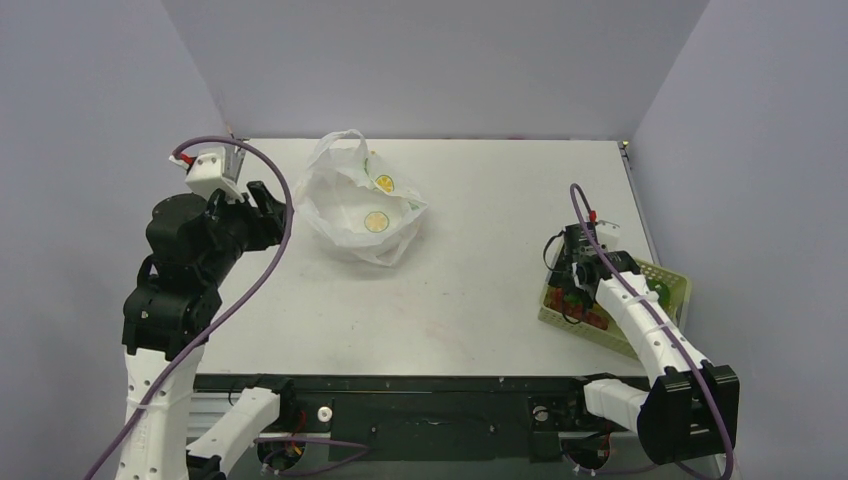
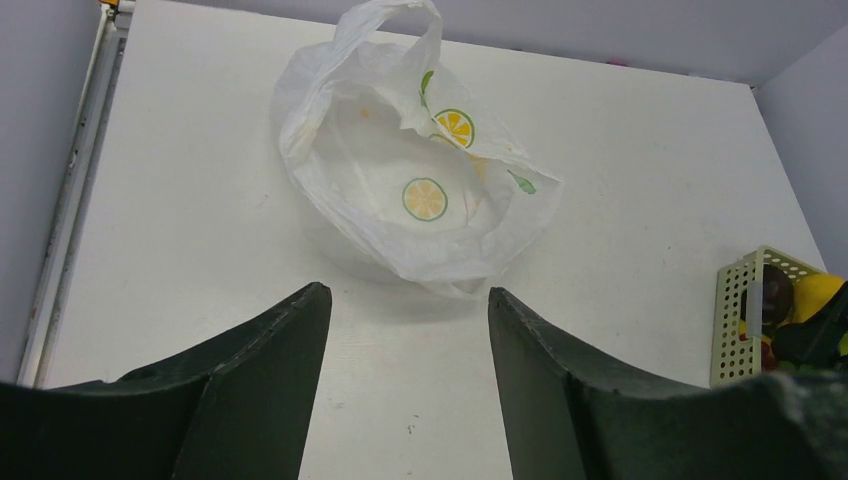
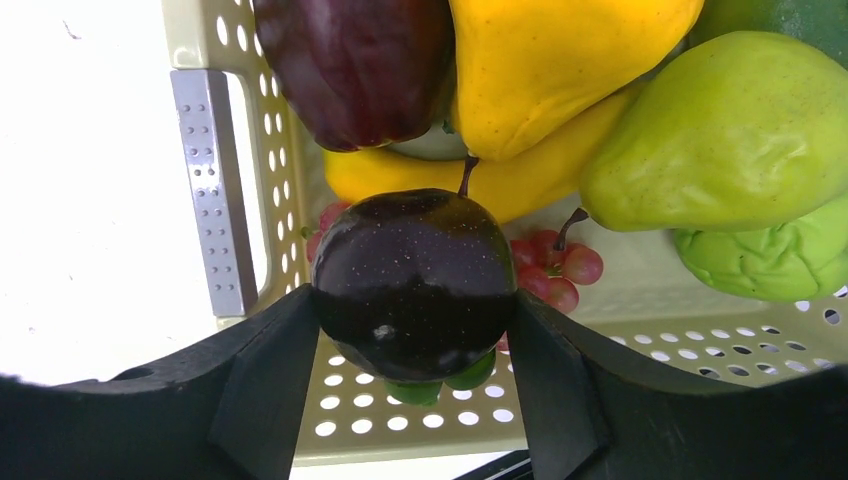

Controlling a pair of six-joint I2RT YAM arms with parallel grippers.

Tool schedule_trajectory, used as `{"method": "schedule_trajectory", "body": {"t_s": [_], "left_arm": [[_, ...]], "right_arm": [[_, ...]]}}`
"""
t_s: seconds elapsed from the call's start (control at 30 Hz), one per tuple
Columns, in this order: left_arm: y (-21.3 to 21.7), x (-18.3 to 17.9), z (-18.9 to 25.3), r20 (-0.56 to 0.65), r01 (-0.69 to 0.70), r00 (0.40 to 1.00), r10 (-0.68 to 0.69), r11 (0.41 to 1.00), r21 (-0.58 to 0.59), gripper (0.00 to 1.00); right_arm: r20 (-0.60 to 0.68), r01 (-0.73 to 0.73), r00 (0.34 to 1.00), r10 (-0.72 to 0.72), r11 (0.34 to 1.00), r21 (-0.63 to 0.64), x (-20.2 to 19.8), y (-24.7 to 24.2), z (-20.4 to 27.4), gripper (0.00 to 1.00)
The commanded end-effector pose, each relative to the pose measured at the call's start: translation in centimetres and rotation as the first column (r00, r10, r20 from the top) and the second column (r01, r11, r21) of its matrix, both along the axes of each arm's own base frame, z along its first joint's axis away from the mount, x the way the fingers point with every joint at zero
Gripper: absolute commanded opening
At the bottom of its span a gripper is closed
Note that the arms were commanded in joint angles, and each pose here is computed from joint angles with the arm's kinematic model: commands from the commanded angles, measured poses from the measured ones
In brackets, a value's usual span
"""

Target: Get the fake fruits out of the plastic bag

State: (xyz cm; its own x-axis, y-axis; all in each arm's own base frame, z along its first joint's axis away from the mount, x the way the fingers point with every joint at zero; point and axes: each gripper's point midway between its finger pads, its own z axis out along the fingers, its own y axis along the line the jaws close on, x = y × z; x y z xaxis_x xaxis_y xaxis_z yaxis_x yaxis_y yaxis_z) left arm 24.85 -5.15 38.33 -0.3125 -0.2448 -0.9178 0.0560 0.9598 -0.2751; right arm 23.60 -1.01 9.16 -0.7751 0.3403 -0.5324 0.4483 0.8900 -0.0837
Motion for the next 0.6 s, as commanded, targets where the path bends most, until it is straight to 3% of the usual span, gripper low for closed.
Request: {"method": "schedule_trajectory", "body": {"t_s": [0.0, 0.17, 0.3, 0.57], "left_arm": [[0.1, -1.7, 2.2, 0.055, 0.046, 0.997, -0.049, 0.998, 0.051, 0.57], [-0.2, -2.6, 2.1, 0.054, 0.074, 0.996, -0.077, 0.996, 0.052, 0.58], [-0.5, -2.7, 2.6, 0.069, 0.088, 0.993, -0.091, 0.995, 0.041, 0.58], [-0.9, -3.9, 3.2, 0.116, 0.093, 0.989, -0.088, 0.995, -0.037, 0.58]], "right_arm": [[0.037, 0.004, 0.999, -0.003, 0.999, -0.035, 0.5, -0.5, 0.9, 0.67], [0.087, -0.004, 0.996, 0.010, 0.998, -0.070, 1.0, -0.9, 3.2, 0.76], [0.139, -0.008, 0.990, 0.022, 0.995, -0.097, 1.4, -1.2, 6.1, 0.78], [0.472, -0.042, 0.878, 0.079, 0.995, -0.087, 2.9, -0.7, 16.3, 0.87]]}}
